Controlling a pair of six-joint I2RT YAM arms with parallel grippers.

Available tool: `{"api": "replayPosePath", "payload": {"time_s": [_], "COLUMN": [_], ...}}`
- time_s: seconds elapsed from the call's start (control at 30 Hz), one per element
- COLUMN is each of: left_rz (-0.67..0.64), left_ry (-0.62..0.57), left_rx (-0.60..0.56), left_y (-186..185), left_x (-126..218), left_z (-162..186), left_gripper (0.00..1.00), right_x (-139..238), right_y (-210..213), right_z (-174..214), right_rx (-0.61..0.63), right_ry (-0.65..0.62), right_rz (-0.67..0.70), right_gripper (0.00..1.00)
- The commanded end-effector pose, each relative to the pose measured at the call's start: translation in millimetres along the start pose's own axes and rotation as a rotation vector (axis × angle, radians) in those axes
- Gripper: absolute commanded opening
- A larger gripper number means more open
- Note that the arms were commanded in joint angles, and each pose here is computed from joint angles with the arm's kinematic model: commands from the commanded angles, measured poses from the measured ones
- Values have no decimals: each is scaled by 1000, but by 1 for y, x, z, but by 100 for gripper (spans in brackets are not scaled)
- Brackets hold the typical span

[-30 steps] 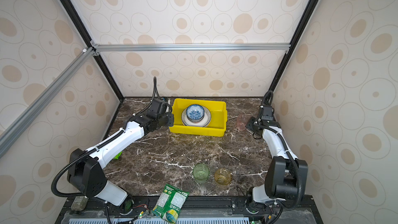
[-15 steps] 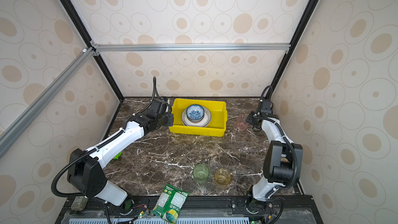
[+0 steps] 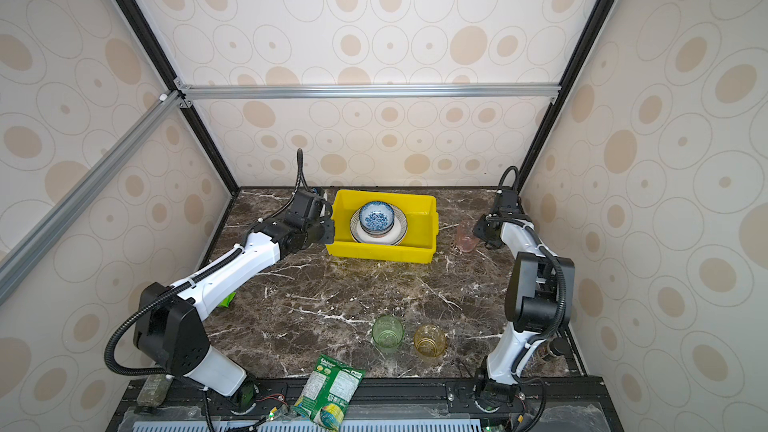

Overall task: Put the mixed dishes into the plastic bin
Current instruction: 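Lower the right gripper onto the pink cup's rim and close it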

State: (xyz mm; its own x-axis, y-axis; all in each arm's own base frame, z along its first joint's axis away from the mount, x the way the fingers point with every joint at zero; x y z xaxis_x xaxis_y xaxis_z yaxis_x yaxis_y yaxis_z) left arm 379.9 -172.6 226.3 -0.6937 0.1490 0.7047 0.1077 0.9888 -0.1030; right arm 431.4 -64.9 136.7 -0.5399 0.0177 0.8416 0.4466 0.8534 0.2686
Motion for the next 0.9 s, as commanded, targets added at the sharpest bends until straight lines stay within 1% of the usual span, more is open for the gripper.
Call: {"api": "replayPosePath", "payload": {"time_s": [0.0,0.07,0.23,0.53,0.57,0.87], "left_rz": [-6,-5,-9,-3,-2,6], "left_ry": [-28,-27,-26,-27,-28,-46], "left_rx": [-4,-4,-1,2,2,10], "left_y": [2,1,2,2,2,6], "left_x": [4,4,3,6,7,20], "left_z": [-16,-16,-16,-15,-15,-13], "left_gripper": [27,27,27,28,27,28], "right_x": [-2,-5,-10,-3,-1,27], "right_y": [-3,-4,-7,-1,0,22], "right_z": [-3,-3,1,5,6,12], "right_rx": [6,10,20,66,75,153], "right_ry": [11,20,38,61,62,31], "right_rz": [20,26,43,58,59,45], "right_gripper": [36,33,22,1,0,0]}}
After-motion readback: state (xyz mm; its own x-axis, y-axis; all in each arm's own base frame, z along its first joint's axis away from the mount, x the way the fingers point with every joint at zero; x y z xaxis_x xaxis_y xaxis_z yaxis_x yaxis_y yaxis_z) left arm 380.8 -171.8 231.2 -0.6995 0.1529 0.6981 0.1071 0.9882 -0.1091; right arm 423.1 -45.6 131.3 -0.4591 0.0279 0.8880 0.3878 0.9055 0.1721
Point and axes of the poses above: each gripper's point midway between its finger pads, its own x axis back along the fingers, its own y axis along the line the jaws close on, z = x × y, the point moved 4 cm from there along x, back along the fingers, and after that the axes turned 1 degree about x, right-handed, at the moved point
